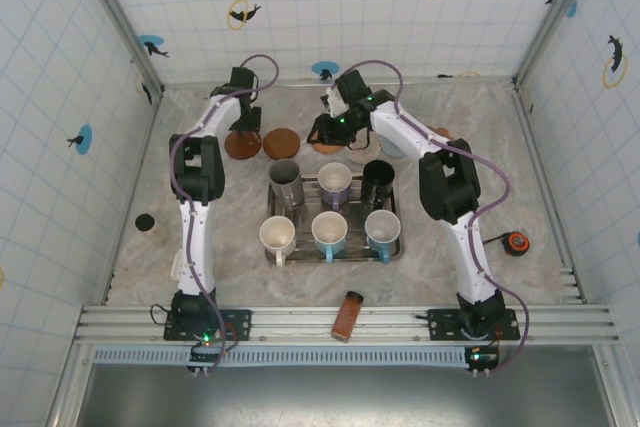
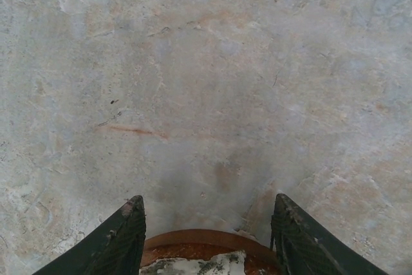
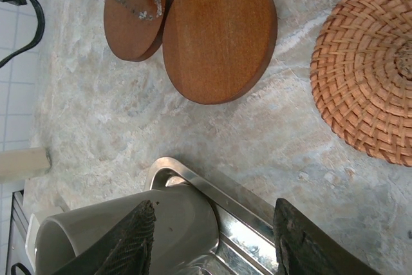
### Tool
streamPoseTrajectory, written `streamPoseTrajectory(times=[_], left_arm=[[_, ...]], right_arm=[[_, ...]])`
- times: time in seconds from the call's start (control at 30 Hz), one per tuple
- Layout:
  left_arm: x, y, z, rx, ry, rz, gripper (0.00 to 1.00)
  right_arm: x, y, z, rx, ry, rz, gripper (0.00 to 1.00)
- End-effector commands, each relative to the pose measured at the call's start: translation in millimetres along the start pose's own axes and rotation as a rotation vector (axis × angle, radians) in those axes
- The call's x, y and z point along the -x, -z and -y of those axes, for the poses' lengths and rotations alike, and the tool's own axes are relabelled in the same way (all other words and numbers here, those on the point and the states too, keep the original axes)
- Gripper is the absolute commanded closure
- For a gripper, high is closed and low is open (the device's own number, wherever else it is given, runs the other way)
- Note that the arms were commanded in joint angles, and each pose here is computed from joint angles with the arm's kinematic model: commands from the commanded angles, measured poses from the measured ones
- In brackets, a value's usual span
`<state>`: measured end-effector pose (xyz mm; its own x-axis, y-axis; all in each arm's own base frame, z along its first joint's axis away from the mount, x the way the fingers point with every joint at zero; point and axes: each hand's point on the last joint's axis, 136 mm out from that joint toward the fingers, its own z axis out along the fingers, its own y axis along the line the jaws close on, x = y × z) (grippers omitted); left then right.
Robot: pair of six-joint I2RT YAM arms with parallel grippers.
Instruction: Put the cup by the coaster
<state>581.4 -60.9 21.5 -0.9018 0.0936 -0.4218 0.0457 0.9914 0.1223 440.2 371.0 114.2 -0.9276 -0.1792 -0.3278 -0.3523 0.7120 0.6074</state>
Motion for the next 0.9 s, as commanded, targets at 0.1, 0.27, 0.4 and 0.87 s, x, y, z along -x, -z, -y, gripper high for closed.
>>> streamPoseTrajectory(times=[0.1,0.27,0.4,0.87], left_arm=[[42.9,48.7,-10.5,-0.014,0.101,0.138,0.45],[77.1,115.7,5.1,-0.18,0.184,0.294,0.45],[83.6,161.7,16.3,-0.305,0.213,0.402,0.46],[40.6,254.1,28.7,-0.491,0.274,0.562,0.47]], right_arm=[[40.1,53.4,-12.4,-0.051,0.064,0.113,0.52],[59.5,59.0,10.4,-0.093,0.049,0.119,0.78],[70.4,48.8,29.4,-0.088,0.02,0.119,0.93],[57.2,-26.7,72.9,-0.054,-0.074,0.057,1.0]])
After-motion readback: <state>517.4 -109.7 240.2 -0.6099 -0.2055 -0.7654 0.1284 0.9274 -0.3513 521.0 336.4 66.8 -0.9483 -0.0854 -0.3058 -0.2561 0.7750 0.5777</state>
